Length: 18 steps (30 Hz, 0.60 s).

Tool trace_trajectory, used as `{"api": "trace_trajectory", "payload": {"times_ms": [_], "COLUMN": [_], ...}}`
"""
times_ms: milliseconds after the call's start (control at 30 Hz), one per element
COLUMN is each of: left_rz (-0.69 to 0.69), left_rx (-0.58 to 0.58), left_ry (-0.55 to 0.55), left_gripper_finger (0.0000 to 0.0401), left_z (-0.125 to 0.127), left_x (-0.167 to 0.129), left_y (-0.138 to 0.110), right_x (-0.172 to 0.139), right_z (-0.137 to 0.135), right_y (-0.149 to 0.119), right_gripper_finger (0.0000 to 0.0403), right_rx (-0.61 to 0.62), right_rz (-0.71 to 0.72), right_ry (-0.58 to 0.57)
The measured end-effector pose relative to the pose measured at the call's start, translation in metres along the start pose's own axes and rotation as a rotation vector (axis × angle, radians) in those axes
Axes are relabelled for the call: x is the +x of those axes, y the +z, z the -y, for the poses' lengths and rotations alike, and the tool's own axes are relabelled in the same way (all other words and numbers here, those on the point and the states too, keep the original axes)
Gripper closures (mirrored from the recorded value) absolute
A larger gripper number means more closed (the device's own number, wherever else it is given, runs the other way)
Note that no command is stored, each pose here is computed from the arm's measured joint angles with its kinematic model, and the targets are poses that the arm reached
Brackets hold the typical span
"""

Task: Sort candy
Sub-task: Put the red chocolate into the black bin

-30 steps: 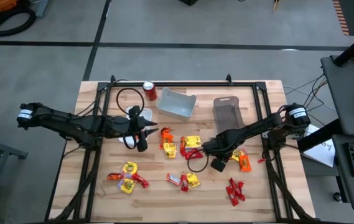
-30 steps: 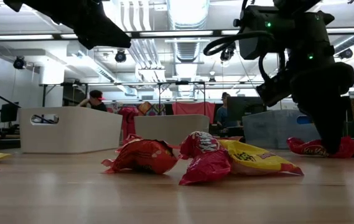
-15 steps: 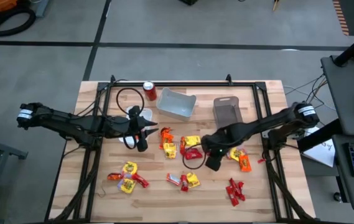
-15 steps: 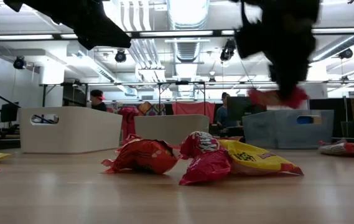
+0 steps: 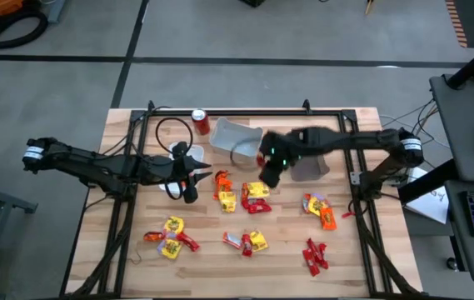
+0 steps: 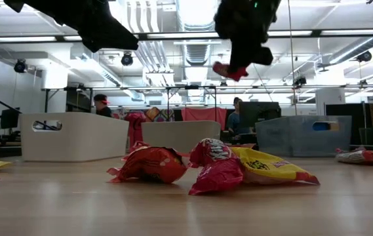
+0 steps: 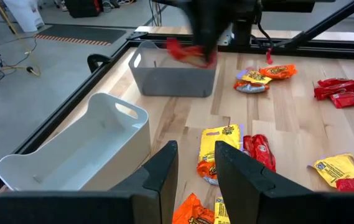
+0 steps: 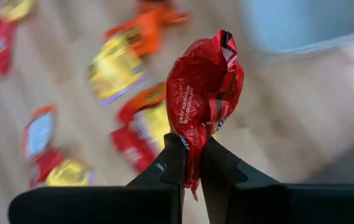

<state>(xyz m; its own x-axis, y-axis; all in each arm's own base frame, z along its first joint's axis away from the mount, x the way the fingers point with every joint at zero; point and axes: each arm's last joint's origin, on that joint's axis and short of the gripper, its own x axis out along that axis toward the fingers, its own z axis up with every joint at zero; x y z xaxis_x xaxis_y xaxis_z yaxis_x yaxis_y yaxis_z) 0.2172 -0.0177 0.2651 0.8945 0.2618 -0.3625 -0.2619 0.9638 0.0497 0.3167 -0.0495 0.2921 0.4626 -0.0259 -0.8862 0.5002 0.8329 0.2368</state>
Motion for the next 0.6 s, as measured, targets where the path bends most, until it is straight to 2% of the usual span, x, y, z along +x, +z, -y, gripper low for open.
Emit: {"api": "trace_trajectory", "payload": {"times_ms": [167, 333, 467, 600], "left_rz": [-0.001, -0.001, -0.008, -0.009], "left_rx": [0.000, 0.000, 0.003, 0.004], "left_ry": [0.000, 0.000, 0.001, 0.001], "left_gripper_finger": [0.0310, 0.0310, 0.0310, 0.0310], "left_z": [0.000, 0.000, 0.000, 0.000], "left_x": [0.000, 0.000, 0.000, 0.000], "left_y": [0.000, 0.000, -0.001, -0.001], "right_x": [-0.008, -0.021, -0.028, -0.025], "right_z": [0.059, 0.109, 0.132, 0.142], "right_y": [0.010, 0.002, -0.007, -0.017], "right_gripper_finger": [0.0376, 0.0376, 0.0376, 0.0376], "right_rx": [0.189, 0.342, 0.413, 0.442], "right_rz": [-0.056, -0.169, -0.233, -0.252], "right_ry": [-0.119, -0.277, -0.355, -0.374]}}
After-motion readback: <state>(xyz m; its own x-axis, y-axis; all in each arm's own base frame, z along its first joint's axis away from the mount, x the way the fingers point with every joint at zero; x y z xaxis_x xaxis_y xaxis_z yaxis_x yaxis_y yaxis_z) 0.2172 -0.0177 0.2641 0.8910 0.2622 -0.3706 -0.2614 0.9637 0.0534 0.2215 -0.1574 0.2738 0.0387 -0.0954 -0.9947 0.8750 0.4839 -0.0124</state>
